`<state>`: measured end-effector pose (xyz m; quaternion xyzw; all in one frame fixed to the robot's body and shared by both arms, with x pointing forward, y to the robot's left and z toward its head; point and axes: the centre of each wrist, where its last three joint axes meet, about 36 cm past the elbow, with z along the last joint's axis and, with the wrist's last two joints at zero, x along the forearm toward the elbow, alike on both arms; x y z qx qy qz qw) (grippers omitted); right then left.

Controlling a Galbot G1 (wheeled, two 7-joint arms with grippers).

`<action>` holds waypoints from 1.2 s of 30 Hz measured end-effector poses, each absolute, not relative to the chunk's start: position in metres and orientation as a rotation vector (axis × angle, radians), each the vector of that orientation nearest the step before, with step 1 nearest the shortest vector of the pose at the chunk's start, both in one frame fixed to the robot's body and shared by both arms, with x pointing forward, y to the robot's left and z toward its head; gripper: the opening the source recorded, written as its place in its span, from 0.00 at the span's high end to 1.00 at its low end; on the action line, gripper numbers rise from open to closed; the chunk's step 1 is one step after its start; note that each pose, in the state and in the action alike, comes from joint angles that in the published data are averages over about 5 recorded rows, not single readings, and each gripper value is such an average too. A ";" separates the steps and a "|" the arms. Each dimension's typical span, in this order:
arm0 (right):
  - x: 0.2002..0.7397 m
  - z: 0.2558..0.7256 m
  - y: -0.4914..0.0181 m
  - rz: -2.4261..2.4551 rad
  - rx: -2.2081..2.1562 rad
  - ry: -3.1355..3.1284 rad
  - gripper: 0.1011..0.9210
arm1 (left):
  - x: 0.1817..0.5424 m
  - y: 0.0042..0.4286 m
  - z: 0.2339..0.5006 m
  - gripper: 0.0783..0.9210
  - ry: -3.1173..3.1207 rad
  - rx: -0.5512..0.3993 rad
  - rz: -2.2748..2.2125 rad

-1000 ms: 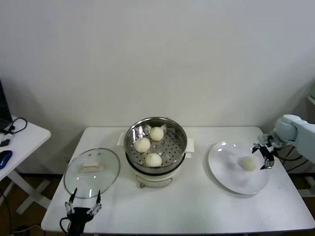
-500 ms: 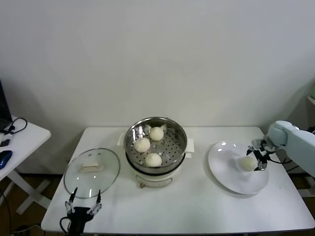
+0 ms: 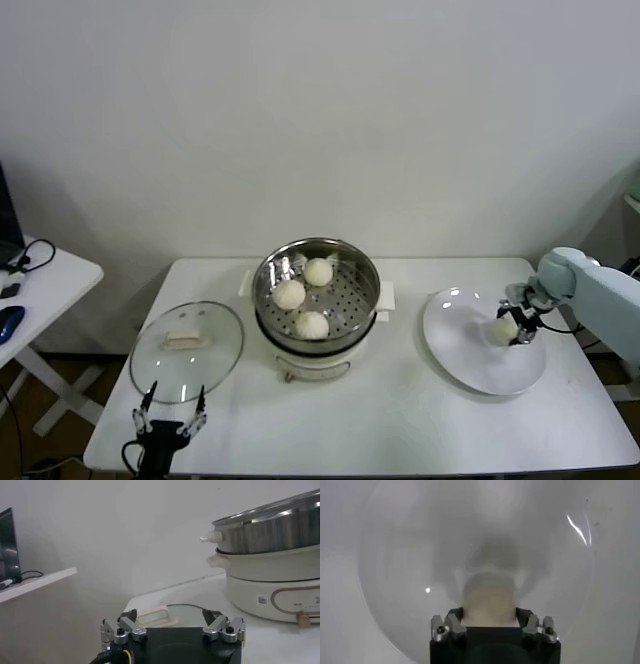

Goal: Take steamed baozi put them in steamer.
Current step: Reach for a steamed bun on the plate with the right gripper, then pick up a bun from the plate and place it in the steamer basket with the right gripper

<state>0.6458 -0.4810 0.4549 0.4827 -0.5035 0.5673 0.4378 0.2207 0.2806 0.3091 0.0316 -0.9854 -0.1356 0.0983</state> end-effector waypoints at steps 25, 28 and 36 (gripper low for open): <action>0.672 0.669 -0.369 1.490 1.313 -1.388 0.48 | 0.226 0.278 0.313 0.12 -2.936 0.084 -0.397; 0.668 0.705 -0.339 1.509 1.346 -1.415 0.48 | 0.227 0.277 0.313 0.12 -2.937 0.081 -0.394; 0.646 0.744 -0.258 1.504 1.460 -1.438 0.48 | 0.228 0.278 0.313 0.12 -2.938 0.078 -0.393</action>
